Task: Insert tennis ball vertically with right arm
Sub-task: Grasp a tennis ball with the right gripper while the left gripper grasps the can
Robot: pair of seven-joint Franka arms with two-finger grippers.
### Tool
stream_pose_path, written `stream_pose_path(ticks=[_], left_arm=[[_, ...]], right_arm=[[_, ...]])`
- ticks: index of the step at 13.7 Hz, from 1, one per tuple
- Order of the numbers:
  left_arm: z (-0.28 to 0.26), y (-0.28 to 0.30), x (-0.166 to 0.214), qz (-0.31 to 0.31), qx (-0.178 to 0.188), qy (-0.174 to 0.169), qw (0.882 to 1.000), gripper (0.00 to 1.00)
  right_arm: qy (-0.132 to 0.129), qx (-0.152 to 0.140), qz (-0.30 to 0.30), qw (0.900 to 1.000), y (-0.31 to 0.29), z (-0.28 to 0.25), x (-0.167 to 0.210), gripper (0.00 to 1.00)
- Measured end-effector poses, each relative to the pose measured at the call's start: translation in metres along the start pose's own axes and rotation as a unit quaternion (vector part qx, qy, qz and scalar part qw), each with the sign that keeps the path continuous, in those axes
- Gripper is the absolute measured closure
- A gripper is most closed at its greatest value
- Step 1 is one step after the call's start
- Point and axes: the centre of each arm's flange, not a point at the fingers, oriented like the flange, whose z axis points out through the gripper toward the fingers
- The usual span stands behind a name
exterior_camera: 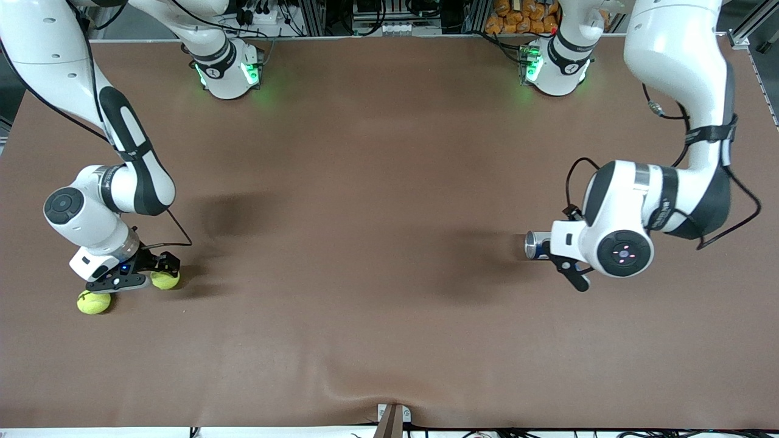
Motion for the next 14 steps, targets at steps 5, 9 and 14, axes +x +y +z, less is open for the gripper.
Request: stream_pose_path(ticks=[5,9,14], left_arm=[[0.025,0.027,0.045,0.036,0.02,-0.025,0.999,0.0],[0.041,0.05,0.074,0.06,0.057,-0.056,0.995,0.0],[0.064,0.043,0.08,0.065,0.078,-0.082,0.991,0.0]], right_arm=[[-0.003,0.003,-0.001,1.0,-0.004,0.028,-0.008,0.0],[-0.003,0.004,-0.002,1.0,-0.006,0.028,-0.008,0.0],[0.0,0.003,-0.002,1.0,-0.006,0.026,-0.005,0.33]])
